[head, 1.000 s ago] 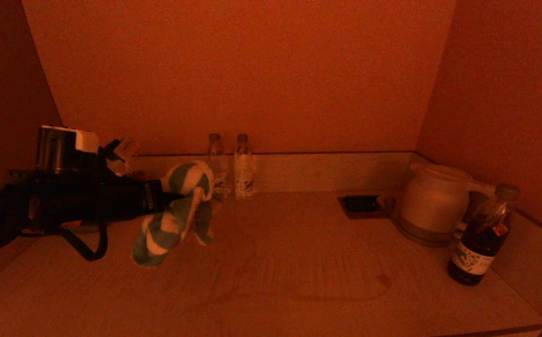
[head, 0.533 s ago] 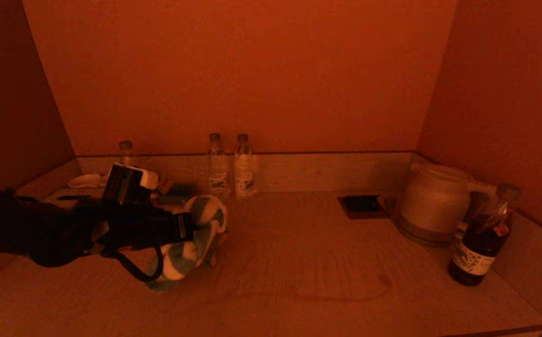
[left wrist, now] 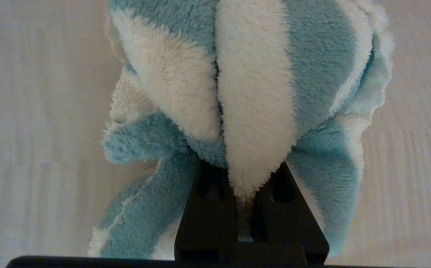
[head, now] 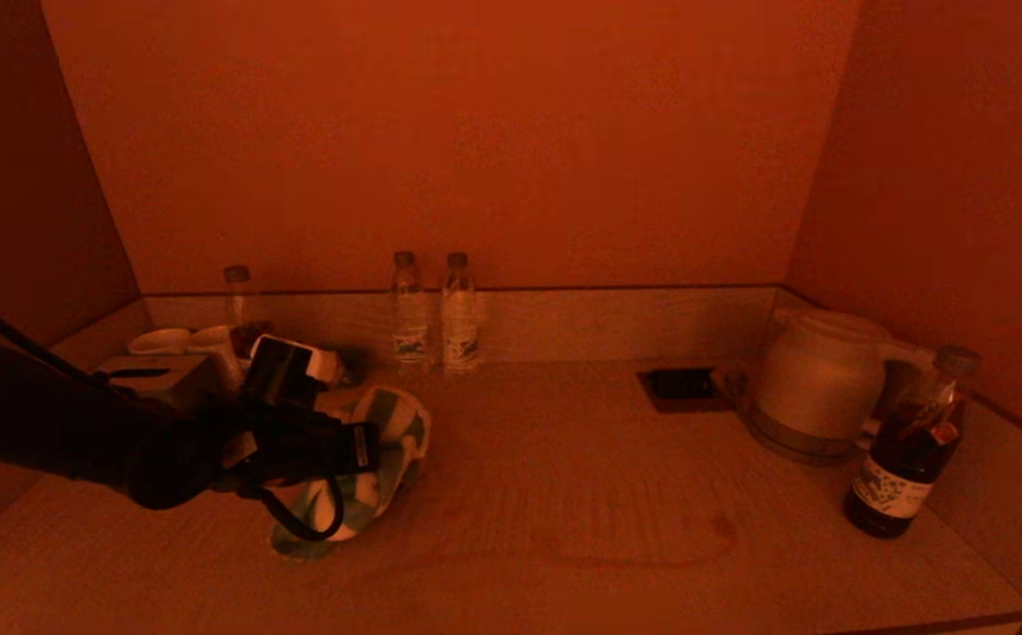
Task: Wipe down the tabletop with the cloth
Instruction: Sweep the stains on the table
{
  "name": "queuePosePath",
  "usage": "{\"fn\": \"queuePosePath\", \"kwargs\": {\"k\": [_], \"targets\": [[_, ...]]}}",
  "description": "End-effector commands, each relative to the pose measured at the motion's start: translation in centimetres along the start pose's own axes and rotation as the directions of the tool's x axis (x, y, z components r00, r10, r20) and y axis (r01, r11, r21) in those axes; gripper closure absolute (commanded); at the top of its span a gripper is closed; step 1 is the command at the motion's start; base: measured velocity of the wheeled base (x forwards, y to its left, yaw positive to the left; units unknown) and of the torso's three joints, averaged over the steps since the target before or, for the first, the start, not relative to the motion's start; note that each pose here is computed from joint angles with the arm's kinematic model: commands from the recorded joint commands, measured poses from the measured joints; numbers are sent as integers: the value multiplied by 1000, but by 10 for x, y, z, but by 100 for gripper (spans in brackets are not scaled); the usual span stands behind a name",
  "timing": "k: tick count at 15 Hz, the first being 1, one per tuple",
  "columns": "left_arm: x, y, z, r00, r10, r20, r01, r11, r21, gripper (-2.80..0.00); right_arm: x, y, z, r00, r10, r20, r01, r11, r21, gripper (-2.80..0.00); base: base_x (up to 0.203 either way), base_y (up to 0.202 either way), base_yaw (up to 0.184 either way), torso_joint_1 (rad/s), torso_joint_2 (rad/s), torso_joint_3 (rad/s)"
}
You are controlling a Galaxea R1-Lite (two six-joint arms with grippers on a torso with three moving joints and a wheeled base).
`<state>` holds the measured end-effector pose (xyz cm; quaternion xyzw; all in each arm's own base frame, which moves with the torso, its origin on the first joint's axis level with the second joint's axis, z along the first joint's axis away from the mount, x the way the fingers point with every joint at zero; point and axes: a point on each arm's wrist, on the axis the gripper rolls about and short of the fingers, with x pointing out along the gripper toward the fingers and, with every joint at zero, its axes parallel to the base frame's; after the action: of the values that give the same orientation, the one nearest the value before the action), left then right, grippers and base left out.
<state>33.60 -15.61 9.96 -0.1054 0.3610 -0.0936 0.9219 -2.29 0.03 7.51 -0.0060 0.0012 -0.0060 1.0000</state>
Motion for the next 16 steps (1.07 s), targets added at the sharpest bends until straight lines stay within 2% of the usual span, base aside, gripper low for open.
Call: {"fn": "queuePosePath", "kwargs": {"k": [1,6,8,13,16], "targets": [[12,0,-1,1000,9,-8,-9,1000,-8,0,0,0,0,1000,0,-1,0,1000,0,0,0,0,0,0,0,0],[45,-5,7,998,52,28,-52,998,-26,0,0,0,0,1000,0,-1,0,1000,0,0,0,0,0,0,0,0],[49,-8,12,998,52,37,-50,998,-43,0,0,0,0,1000,0,-1,0,1000,0,0,0,0,0,0,0,0],[53,-11,12,997,59,44,-57,998,-40,0,0,0,0,1000,0,-1,0,1000,0,0,0,0,0,0,0,0],[48,-41,6,999,-3,46,3,1000,-2,0,0,0,0,1000,0,-1,0,1000,0,0,0,0,0,0,0,0]]}}
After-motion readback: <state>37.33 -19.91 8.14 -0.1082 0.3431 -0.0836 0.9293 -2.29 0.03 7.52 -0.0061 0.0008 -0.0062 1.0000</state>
